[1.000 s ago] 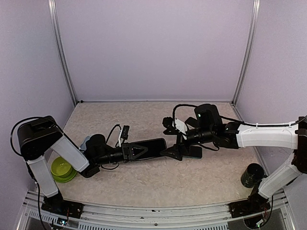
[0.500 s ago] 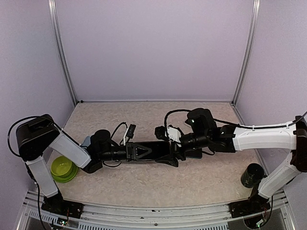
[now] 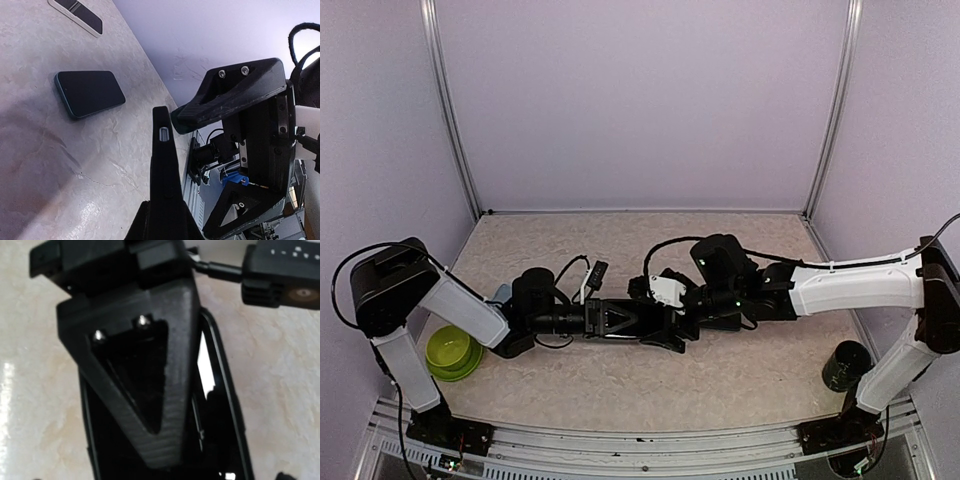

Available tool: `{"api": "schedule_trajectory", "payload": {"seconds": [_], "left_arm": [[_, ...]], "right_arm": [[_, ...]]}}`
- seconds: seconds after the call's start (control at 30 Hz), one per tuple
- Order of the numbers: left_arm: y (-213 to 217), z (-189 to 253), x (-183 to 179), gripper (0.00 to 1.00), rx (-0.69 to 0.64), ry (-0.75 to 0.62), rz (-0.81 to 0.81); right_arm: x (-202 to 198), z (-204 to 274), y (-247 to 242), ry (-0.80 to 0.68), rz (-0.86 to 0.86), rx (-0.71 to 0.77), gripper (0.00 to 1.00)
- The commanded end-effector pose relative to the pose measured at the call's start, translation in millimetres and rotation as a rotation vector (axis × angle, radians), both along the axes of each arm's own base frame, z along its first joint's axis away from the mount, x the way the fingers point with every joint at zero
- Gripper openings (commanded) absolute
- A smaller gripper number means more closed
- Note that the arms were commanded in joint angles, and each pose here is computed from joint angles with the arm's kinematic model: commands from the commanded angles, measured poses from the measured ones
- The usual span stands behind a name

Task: Put the phone into the phone case
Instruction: Pass from the left arm to the right

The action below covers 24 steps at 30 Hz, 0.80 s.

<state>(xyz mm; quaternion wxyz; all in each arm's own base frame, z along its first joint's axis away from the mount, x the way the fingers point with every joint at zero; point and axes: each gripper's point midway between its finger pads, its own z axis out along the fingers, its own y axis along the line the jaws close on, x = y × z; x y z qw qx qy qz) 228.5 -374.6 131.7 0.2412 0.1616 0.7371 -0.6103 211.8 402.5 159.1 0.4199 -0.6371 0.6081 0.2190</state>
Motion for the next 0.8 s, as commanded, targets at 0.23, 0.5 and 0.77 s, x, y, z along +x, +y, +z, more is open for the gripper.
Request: {"api": "schedule_trajectory", "payload": {"seconds": [0.23, 0.5, 0.77], "left_arm": [[-13.8, 41.6, 2.4, 0.00, -0.084, -0.104, -0.044], [-16.1, 39.3, 0.8, 0.00, -0.085, -0.098, -0.050], [-18.5, 35.9, -1.5, 0.00, -0.087, -0.087, -0.056]], "right_arm": [[1.4, -10.5, 6.3, -0.041, -0.009, -0.060, 1.00], [8.5, -17.8, 9.0, -0.106, -0.057, -0.094, 1.00], [9.9, -16.6, 17.1, -0.169, -0.085, -0.097, 1.00]]}}
